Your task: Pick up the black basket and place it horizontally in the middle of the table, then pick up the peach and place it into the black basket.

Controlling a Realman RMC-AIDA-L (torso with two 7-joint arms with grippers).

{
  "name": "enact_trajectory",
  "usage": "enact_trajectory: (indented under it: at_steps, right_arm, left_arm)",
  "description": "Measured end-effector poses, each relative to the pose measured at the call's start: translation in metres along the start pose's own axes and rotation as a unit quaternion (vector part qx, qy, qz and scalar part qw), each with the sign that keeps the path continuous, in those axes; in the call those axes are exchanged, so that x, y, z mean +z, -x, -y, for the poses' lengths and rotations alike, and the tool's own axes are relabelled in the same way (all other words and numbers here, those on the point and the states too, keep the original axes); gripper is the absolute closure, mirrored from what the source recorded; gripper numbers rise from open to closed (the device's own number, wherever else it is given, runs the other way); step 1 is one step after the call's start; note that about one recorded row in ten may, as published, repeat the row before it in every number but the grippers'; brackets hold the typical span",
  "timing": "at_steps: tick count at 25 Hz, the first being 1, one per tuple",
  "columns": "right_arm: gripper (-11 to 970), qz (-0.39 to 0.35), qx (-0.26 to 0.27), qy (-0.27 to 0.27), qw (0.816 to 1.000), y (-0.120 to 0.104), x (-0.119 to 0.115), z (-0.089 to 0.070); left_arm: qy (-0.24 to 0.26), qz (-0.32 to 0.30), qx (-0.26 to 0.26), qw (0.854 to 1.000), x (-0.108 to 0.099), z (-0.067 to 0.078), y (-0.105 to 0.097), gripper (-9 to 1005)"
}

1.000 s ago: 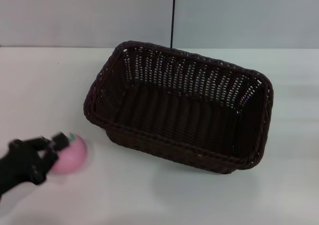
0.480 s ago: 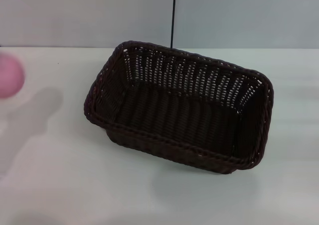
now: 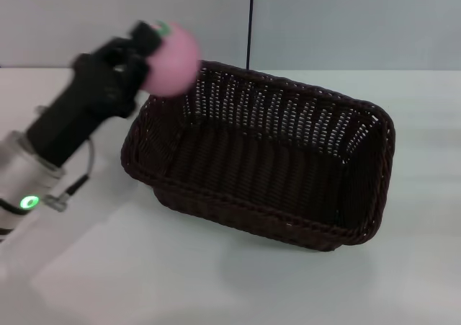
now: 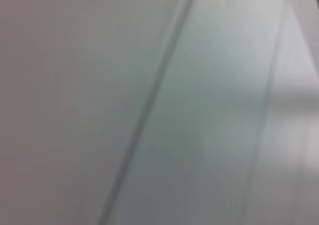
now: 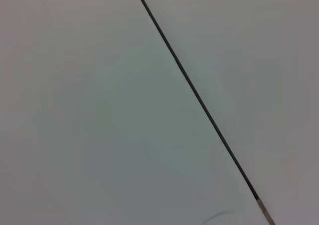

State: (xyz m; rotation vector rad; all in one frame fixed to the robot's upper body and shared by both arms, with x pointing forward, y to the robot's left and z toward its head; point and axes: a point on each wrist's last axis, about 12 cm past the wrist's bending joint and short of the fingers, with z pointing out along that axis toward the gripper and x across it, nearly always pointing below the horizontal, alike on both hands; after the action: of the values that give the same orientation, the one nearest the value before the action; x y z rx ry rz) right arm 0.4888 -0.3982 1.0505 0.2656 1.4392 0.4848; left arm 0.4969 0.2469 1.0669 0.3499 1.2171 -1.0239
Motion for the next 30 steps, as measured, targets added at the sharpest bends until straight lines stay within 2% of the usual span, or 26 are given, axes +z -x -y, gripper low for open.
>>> enact_trajectory:
  at_steps: [4,10,15,18,22,23,24,25,26,29,30]
  right_arm:
    - [417,0.0,0.0,-0.001,1.0,0.0,-0.001,0.0]
    - [417,0.001,0.002,0.002,1.0,0.0,0.002,-0.001]
    - [416,0.001,0.002,0.002,1.0,0.0,0.002,-0.001]
    - [416,0.003,0.002,0.001,1.0,0.0,0.002,-0.001]
    - [416,0.011,0.003,-0.006,1.0,0.002,0.001,0.001]
    - [416,0.013,0.003,-0.007,1.0,0.003,0.0,0.001]
    - [416,0.015,0.003,-0.008,1.0,0.003,0.0,0.002]
    - [416,0.016,0.003,-0.008,1.0,0.003,-0.001,0.002]
    - [416,0.016,0.003,-0.008,1.0,0.003,-0.001,0.002]
    - [416,0.024,0.006,-0.017,1.0,0.004,-0.003,0.003]
    - [416,0.028,0.008,-0.021,0.999,0.004,-0.005,0.003]
  left_arm:
    - [-0.007,-0.024,-0.008,1.0,0.008,0.0,-0.007,919]
    - [0.003,-0.034,-0.015,0.999,0.013,0.001,-0.014,743]
    - [0.01,-0.017,-0.018,1.0,0.012,0.002,-0.011,543]
    - [0.021,0.0,-0.015,1.0,0.006,0.001,-0.008,315]
    - [0.052,0.041,0.008,0.998,-0.012,0.0,0.001,264]
    - [0.067,0.056,0.018,0.996,-0.019,0.0,0.004,251]
    - [0.107,0.082,0.042,0.99,-0.036,-0.001,0.008,239]
    - [0.128,0.092,0.052,0.986,-0.044,-0.001,0.01,226]
    - [0.128,0.092,0.052,0.986,-0.044,-0.001,0.01,213]
    - [0.199,0.12,0.091,0.968,-0.072,-0.003,0.018,188]
    - [0.248,0.131,0.127,0.951,-0.093,-0.004,0.023,189]
